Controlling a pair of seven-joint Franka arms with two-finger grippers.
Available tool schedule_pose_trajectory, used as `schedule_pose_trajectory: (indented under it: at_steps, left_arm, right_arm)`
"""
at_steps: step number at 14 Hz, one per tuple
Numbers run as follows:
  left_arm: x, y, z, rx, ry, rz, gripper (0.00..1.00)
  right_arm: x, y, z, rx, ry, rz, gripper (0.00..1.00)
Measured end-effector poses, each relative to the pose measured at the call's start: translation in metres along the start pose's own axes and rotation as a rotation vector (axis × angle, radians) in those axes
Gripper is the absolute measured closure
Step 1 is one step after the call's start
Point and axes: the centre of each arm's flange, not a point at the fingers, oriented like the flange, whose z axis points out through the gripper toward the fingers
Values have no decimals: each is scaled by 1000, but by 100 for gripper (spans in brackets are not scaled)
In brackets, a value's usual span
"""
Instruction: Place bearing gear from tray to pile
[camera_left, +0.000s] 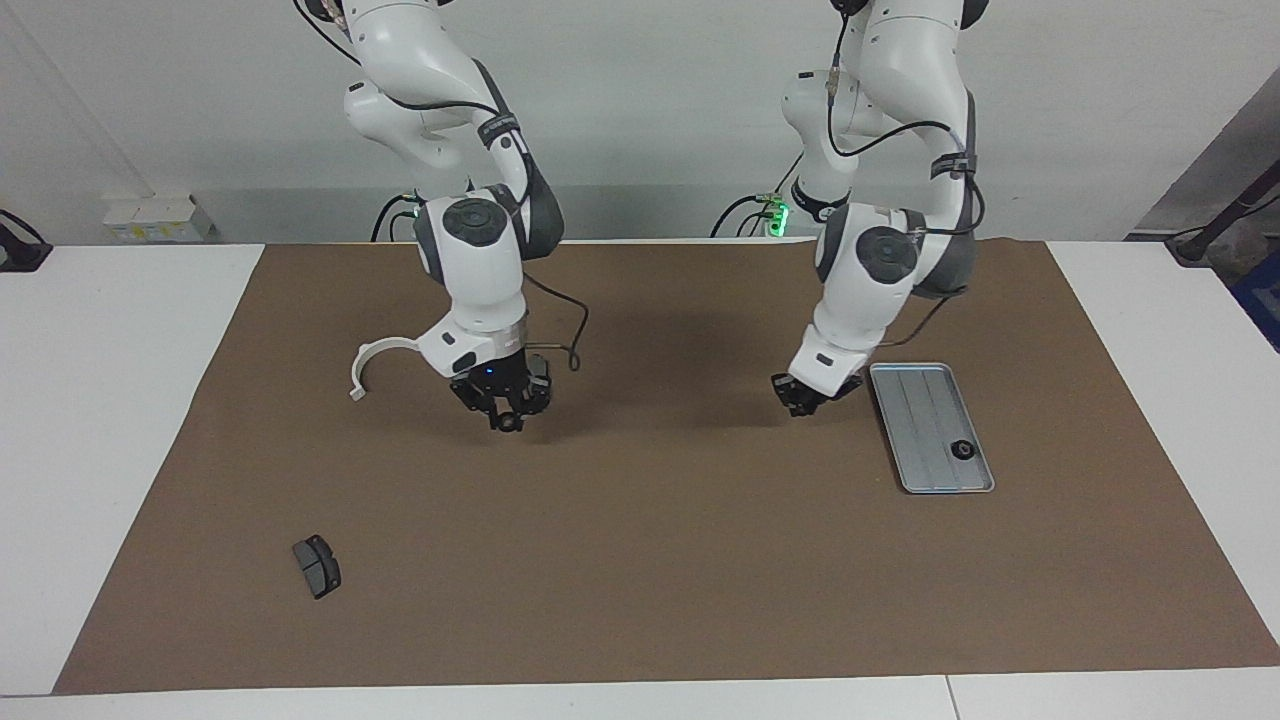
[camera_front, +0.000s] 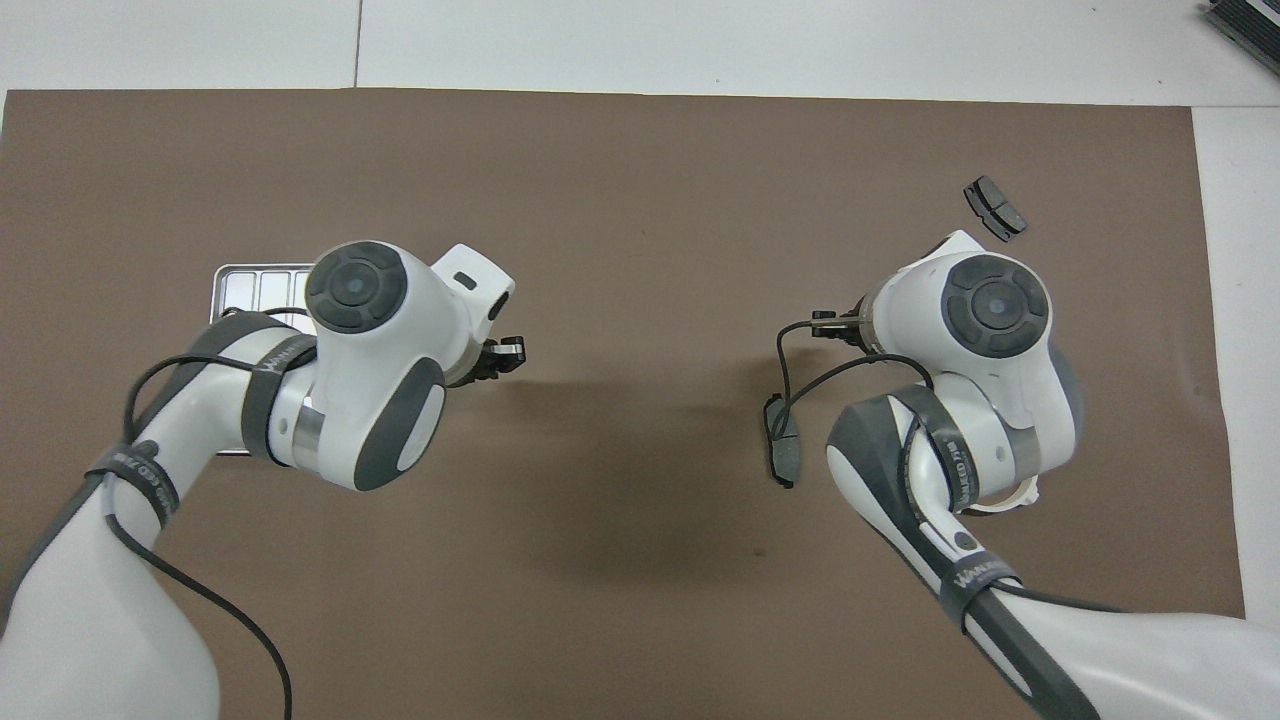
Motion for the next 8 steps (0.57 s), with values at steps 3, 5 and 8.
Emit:
schedule_pose_trajectory:
  at_steps: [3, 5, 8]
  left_arm:
    - [-42, 51, 16, -15, 20, -14, 76]
    - [-59, 63, 27, -17, 21, -12, 68]
    - [-56, 58, 27, -16, 24, -22, 36]
  right_arm:
    - [5, 60, 16, -10, -3, -51, 65]
    - [7, 106, 26, -18, -5, -86, 65]
    - [6, 163, 33, -21, -21, -90, 65]
